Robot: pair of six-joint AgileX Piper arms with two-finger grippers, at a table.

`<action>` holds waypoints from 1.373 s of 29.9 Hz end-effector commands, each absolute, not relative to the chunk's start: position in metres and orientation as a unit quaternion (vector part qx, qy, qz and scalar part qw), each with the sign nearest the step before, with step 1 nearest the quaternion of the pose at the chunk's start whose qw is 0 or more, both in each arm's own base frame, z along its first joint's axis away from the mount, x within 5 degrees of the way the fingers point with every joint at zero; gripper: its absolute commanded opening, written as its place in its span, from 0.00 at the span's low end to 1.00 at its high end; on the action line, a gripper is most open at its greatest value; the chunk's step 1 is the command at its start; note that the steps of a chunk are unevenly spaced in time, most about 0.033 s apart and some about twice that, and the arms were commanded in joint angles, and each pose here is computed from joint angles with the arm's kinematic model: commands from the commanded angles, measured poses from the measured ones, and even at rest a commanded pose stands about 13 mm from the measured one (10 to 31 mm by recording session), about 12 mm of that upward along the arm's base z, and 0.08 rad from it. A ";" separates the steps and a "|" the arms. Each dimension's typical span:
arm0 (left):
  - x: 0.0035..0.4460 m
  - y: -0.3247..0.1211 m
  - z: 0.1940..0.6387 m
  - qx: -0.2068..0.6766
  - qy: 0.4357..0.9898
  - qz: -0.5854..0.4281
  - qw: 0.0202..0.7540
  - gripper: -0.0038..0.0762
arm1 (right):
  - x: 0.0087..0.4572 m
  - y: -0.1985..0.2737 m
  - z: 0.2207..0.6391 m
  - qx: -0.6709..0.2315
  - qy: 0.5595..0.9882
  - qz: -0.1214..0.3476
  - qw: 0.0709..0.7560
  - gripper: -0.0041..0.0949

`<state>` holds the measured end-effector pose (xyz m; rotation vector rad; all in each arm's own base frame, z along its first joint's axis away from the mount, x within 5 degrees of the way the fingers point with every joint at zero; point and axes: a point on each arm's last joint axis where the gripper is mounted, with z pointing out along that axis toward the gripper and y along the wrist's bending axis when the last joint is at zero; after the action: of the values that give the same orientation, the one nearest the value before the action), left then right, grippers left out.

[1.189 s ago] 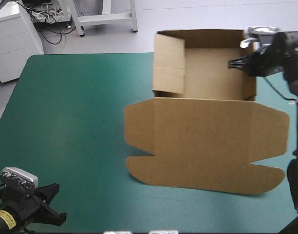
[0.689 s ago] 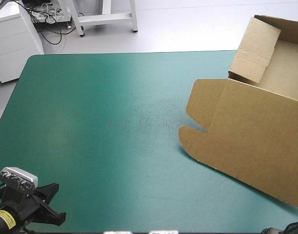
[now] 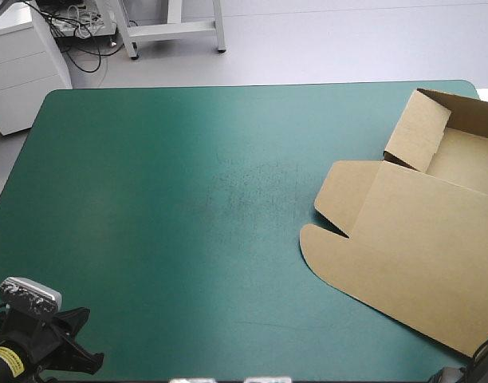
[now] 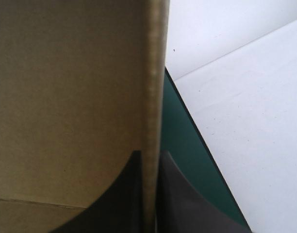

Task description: Fold the box

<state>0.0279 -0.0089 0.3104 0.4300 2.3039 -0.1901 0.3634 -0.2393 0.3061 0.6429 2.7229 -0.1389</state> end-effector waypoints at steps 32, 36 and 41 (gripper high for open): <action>0.032 -0.009 0.319 0.163 0.893 -0.072 0.413 0.01 | 0.258 -0.112 0.458 0.146 0.922 -0.035 0.357 0.03; 0.033 -0.009 0.321 0.161 0.890 -0.075 0.421 0.01 | 0.242 -0.070 0.447 0.088 0.934 -0.011 0.346 0.03; 0.035 -0.010 0.324 0.160 0.881 -0.080 0.439 0.01 | 0.215 -0.022 0.435 -0.002 0.927 0.008 0.376 0.03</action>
<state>0.0302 -0.0073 0.3121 0.4163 2.2789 -0.1639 0.2352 -0.0418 0.4255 0.1133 2.4896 0.0236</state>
